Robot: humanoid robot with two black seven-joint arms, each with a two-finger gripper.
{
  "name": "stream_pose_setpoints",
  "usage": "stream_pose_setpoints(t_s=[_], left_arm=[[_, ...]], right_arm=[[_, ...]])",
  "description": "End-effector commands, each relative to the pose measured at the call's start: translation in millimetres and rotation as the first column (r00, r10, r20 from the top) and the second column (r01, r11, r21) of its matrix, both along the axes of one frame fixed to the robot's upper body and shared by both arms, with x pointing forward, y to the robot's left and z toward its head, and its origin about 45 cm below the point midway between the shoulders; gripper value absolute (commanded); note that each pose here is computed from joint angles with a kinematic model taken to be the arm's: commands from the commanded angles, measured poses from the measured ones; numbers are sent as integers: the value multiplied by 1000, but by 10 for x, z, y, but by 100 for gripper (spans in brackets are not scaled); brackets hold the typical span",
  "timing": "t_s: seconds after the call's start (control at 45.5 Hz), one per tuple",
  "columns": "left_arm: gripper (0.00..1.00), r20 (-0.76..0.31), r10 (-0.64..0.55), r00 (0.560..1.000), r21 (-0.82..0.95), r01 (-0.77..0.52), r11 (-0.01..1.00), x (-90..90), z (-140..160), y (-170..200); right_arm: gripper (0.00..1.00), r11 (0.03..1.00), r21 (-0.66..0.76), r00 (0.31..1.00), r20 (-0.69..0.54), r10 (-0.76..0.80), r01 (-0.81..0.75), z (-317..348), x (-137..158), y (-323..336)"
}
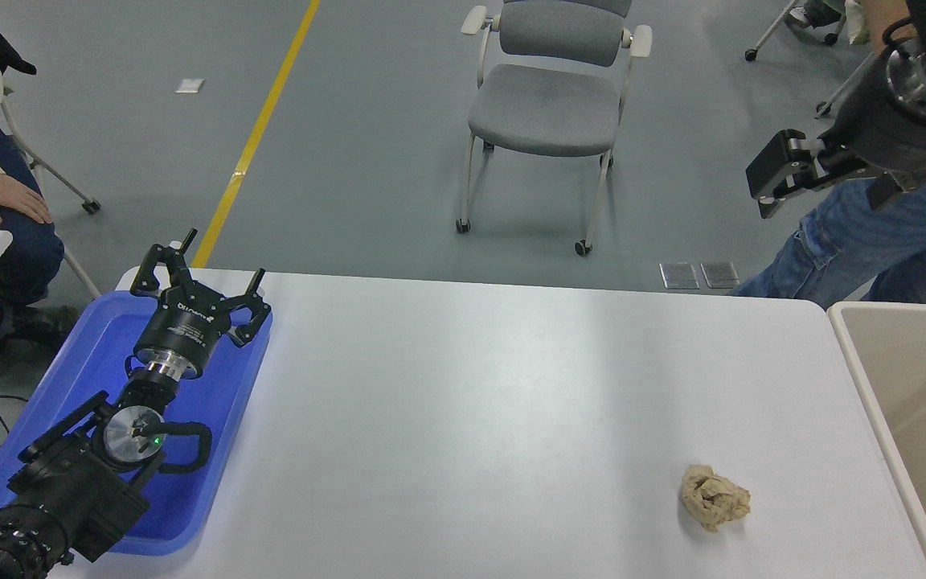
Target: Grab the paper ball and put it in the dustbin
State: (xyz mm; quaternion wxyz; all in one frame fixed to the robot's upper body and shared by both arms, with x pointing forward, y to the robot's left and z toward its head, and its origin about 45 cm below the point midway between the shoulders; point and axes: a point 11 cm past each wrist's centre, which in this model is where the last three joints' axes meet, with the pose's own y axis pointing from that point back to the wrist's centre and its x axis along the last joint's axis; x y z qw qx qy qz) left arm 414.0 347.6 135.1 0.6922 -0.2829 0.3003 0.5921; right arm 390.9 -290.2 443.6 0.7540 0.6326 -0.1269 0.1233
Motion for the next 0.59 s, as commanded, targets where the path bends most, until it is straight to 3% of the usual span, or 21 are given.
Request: stream_pose_setpoints(t_s=[0.0,0.571], left_arm=[[100,0,0,1000,0,0,1000,0,0,1],[100,-1,-1,1000,1,1,1000,-1,-2,-2]], right_arm=[[100,1000,0,1000,-1,0,0,-4,0,-1],[100,1000,21,1000,3,23,-23,-2,15,96]])
